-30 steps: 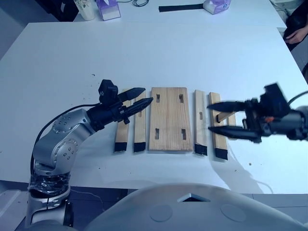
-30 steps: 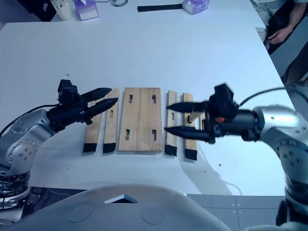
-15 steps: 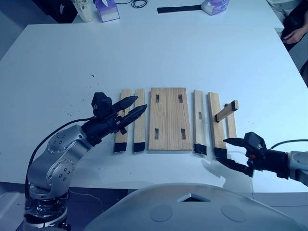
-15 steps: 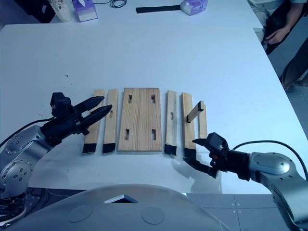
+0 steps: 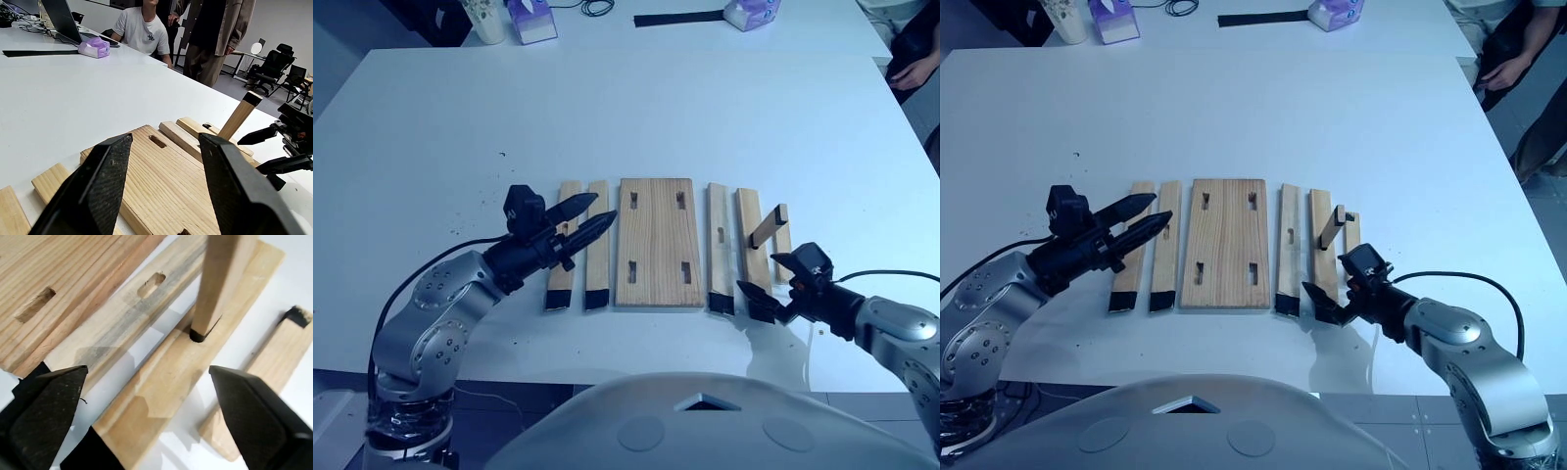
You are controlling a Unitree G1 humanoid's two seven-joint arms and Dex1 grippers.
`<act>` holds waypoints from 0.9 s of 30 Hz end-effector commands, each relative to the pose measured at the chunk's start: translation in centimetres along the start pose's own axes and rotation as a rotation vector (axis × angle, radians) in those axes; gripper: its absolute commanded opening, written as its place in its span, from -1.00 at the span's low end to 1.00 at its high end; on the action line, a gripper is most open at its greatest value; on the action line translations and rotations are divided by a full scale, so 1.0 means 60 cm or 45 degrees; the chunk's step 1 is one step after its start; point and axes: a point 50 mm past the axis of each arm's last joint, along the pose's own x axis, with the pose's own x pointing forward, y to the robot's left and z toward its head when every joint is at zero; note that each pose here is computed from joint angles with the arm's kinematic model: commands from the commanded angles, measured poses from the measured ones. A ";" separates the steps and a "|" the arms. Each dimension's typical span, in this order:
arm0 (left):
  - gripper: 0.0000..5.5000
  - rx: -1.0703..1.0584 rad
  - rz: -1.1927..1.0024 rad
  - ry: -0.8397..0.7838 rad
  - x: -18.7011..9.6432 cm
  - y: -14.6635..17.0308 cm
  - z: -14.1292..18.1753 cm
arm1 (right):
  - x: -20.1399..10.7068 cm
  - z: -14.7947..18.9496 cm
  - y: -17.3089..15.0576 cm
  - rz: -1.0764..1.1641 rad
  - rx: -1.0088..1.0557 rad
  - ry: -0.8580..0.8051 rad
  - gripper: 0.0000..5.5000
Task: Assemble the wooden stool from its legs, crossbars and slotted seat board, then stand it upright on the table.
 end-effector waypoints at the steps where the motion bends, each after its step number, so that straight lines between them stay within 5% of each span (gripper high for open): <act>1: -0.09 0.008 0.013 0.011 -0.001 0.003 0.001 | 0.004 -0.005 0.012 -0.002 0.033 0.025 0.66; 23: -0.09 0.010 0.013 0.028 -0.001 -0.001 -0.002 | 0.020 -0.032 -0.009 -0.105 -0.016 0.067 0.66; 27: -0.09 0.012 0.014 0.032 0.000 0.001 -0.002 | 0.025 -0.038 -0.011 -0.116 -0.006 0.066 0.44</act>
